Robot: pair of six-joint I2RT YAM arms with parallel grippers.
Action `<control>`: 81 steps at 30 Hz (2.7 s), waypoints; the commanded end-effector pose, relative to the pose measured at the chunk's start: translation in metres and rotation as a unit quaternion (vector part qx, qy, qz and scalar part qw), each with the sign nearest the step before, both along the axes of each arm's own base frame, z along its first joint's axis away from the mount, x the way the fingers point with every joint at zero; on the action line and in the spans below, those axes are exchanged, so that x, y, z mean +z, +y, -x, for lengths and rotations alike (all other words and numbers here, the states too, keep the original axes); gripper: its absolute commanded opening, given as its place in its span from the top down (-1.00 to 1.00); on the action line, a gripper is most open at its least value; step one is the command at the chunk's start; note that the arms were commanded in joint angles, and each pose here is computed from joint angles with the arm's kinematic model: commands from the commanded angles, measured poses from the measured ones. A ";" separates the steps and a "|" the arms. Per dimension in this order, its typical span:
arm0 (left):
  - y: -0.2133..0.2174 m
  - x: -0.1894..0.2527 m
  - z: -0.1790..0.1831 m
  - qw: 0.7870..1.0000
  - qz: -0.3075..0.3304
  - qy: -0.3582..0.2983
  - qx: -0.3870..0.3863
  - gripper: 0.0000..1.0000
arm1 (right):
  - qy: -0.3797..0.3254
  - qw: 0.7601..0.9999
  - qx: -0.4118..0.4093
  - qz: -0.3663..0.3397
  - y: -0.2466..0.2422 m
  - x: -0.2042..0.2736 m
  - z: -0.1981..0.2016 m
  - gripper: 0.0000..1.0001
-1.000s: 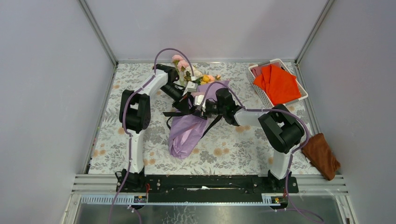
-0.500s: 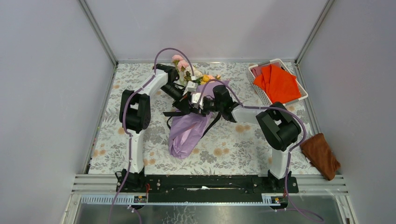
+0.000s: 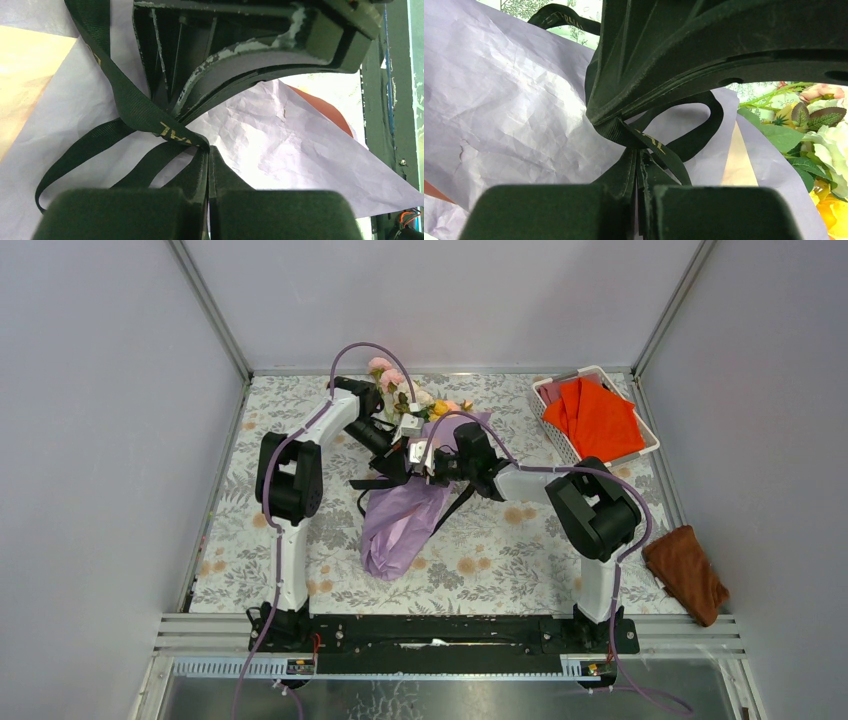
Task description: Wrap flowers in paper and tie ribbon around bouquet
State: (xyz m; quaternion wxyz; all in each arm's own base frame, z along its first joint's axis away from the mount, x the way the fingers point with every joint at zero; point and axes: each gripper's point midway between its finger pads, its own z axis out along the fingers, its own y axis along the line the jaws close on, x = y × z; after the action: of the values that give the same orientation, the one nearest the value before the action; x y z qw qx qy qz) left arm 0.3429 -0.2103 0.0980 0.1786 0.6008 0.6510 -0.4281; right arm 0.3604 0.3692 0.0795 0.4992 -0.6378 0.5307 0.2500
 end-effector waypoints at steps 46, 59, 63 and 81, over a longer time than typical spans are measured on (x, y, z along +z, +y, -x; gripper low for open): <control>0.102 -0.093 -0.044 0.955 -0.153 -0.249 0.045 -0.30 | 0.109 0.990 -0.076 -0.047 -0.019 0.023 0.013 1.00; 0.114 -0.079 -0.059 0.952 -0.174 -0.223 0.113 1.00 | 0.128 0.987 -0.079 -0.051 -0.024 0.038 0.024 1.00; 0.137 -0.052 -0.093 0.945 -0.137 -0.193 0.225 1.00 | 0.172 0.981 -0.082 -0.050 -0.032 0.046 0.044 1.00; 0.253 -0.066 -0.078 0.884 -0.210 -0.162 0.384 1.00 | 0.391 0.829 -0.248 -0.313 -0.167 0.125 0.039 1.00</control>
State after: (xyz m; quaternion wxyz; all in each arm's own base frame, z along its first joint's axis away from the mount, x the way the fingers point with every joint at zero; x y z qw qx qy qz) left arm 0.4198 0.0201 0.0199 0.2865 0.4081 0.8585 -0.1198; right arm 0.3103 0.2218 0.1634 0.4324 -0.2434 0.7385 0.4565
